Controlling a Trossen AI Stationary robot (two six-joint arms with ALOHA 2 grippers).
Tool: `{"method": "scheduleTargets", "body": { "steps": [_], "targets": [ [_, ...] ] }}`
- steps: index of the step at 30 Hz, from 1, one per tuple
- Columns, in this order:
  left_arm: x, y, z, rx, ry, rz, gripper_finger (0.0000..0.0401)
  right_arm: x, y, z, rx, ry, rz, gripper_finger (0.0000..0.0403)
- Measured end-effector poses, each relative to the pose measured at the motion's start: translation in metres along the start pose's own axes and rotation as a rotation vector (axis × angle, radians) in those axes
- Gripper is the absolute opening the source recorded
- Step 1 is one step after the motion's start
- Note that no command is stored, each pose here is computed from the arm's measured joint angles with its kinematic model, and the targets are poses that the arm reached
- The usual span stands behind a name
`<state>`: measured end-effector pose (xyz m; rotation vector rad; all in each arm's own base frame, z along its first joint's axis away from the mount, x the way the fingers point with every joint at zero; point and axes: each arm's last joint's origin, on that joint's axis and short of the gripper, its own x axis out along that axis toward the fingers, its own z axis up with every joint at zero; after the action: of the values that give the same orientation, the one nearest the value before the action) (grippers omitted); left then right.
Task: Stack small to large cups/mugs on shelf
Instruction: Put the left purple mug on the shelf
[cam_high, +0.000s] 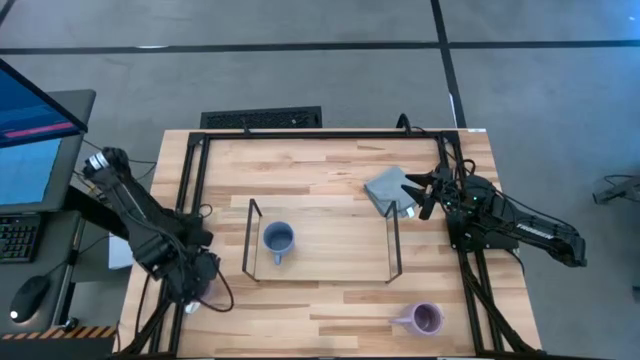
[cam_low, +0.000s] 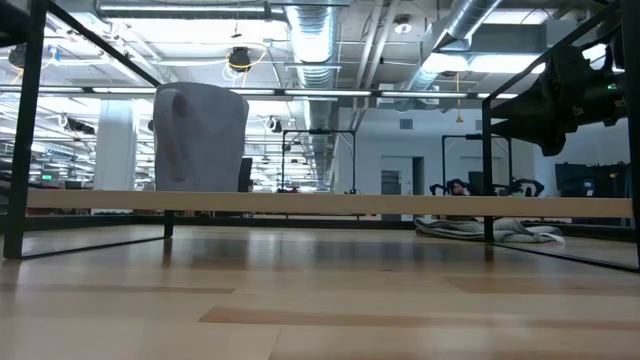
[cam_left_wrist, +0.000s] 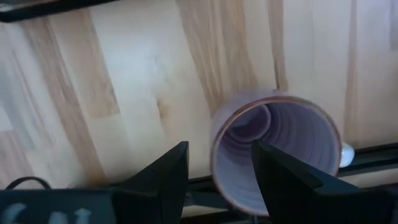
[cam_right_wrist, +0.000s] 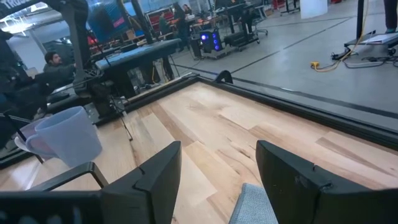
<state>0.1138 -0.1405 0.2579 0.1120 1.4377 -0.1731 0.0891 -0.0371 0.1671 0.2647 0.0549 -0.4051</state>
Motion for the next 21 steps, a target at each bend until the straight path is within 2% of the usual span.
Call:
{"method": "scheduleTargets", "body": {
  "steps": [14, 17, 21],
  "targets": [
    [0.002, -0.009, -0.003, -0.074, -0.038, 0.018, 0.0167, 0.0, 0.0, 0.0, 0.016, 0.0, 0.0, 0.023],
    [0.013, -0.01, -0.005, -0.077, -0.045, 0.011, 0.0167, 0.0, 0.0, 0.0, 0.016, 0.0, 0.0, 0.023],
    [0.028, -0.01, -0.01, -0.101, 0.007, -0.051, 0.0167, 0.0, 0.0, 0.0, 0.016, 0.0, 0.0, 0.023]
  ]
}}
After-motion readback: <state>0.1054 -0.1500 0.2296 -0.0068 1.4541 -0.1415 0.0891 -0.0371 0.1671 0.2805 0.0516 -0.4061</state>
